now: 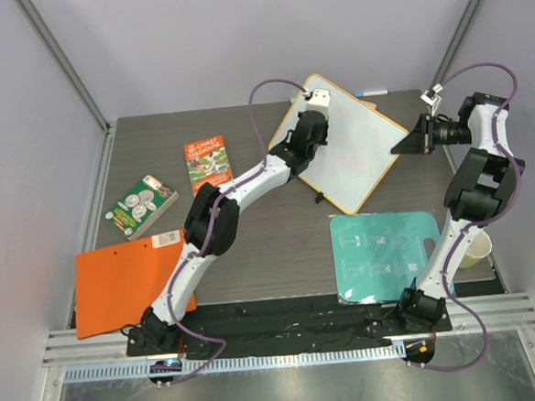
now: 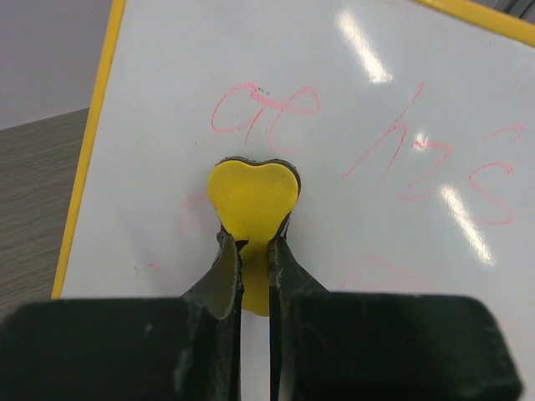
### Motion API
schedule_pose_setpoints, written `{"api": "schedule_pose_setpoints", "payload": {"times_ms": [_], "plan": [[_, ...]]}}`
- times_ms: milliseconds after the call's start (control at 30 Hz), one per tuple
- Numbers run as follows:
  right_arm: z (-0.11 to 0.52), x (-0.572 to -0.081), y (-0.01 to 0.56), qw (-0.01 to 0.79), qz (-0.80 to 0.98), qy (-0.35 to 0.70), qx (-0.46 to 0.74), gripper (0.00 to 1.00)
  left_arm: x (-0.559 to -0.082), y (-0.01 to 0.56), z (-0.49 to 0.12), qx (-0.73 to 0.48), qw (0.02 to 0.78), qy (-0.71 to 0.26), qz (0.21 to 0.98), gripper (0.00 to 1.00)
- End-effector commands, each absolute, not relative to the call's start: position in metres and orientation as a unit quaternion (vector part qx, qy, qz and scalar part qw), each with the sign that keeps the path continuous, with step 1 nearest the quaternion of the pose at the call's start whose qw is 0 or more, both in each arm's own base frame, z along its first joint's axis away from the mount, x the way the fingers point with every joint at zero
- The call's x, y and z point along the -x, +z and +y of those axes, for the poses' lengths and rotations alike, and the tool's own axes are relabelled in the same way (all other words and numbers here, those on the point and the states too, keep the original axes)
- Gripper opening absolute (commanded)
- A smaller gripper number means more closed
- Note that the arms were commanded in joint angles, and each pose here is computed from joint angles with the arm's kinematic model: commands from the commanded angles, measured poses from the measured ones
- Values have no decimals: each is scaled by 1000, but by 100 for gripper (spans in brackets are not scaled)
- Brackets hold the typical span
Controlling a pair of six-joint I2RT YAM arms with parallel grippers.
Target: Erase the whiteboard
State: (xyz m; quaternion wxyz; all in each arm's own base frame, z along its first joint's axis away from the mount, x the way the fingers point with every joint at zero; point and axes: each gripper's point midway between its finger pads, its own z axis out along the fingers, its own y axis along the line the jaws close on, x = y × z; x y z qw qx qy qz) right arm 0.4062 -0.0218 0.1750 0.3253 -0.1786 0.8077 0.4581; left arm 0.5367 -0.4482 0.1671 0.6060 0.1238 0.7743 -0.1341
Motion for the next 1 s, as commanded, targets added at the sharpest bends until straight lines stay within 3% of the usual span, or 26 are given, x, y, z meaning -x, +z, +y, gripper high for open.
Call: {"api": "schedule_pose_setpoints", "payload": {"times_ms": [0, 267, 533, 967], "plan": [[-34, -416, 155, 339, 811, 354, 319, 1, -555, 188, -462, -127, 637, -164, 743, 0], [-34, -413, 153, 333, 812, 355, 322, 1, -569, 204, -465, -133, 651, -167, 729, 0], [-33, -410, 154, 332, 811, 355, 327, 1, -569, 150, -427, -140, 587, -138, 785, 0], [-32, -408, 154, 330, 807, 358, 333, 1, -496, 58, -411, -162, 446, -189, 860, 0]]}}
